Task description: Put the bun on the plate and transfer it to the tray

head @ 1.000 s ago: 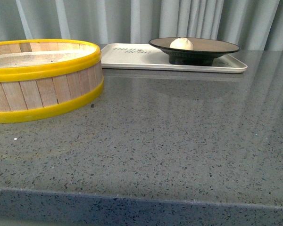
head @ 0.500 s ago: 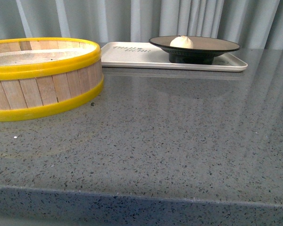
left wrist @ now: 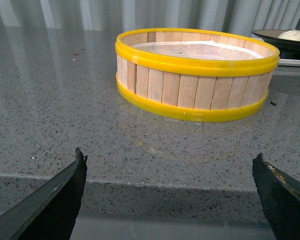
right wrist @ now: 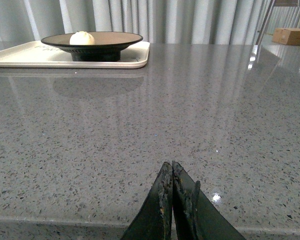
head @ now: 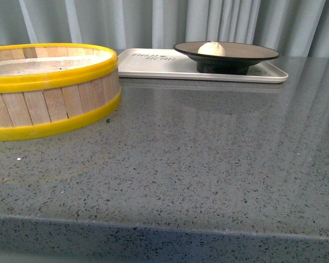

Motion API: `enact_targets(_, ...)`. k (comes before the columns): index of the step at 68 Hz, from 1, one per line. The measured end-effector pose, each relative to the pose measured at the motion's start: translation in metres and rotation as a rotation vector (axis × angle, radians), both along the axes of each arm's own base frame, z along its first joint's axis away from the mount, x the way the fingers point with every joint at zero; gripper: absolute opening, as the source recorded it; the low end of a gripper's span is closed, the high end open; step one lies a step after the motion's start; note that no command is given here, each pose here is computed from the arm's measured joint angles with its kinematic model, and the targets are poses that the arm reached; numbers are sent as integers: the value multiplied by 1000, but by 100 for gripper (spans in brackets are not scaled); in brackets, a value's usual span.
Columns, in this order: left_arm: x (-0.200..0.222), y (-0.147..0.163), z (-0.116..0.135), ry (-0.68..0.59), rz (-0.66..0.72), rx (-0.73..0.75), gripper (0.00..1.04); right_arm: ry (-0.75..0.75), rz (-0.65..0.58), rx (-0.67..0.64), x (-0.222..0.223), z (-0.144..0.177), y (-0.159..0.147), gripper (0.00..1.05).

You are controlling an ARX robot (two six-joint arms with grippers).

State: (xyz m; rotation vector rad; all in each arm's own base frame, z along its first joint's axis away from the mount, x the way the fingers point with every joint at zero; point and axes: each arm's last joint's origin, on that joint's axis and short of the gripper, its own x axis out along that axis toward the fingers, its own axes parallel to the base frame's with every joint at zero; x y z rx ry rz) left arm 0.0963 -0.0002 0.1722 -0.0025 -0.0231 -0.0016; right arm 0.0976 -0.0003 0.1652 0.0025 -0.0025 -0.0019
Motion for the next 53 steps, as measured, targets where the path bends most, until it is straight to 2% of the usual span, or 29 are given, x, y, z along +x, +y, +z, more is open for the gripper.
enact_targets(6, 0, 0, 0, 0, 0, 0, 98, 0, 0, 0, 0, 0, 0, 2)
enact_targets(8, 0, 0, 0, 0, 0, 0, 98, 0, 0, -1, 0, 0, 0, 5)
enact_targets(18, 0, 0, 0, 0, 0, 0, 98, 0, 0, -1, 0, 0, 0, 33)
enact_targets(39, 0, 0, 0, 0, 0, 0, 98, 0, 0, -1, 0, 0, 0, 83)
enact_targets(43, 0, 0, 0, 0, 0, 0, 98, 0, 0, -1, 0, 0, 0, 95)
enact_targets(45, 0, 0, 0, 0, 0, 0, 98, 0, 0, 0, 0, 0, 0, 98)
enact_targets(53, 0, 0, 0, 0, 0, 0, 98, 0, 0, 0, 0, 0, 0, 96)
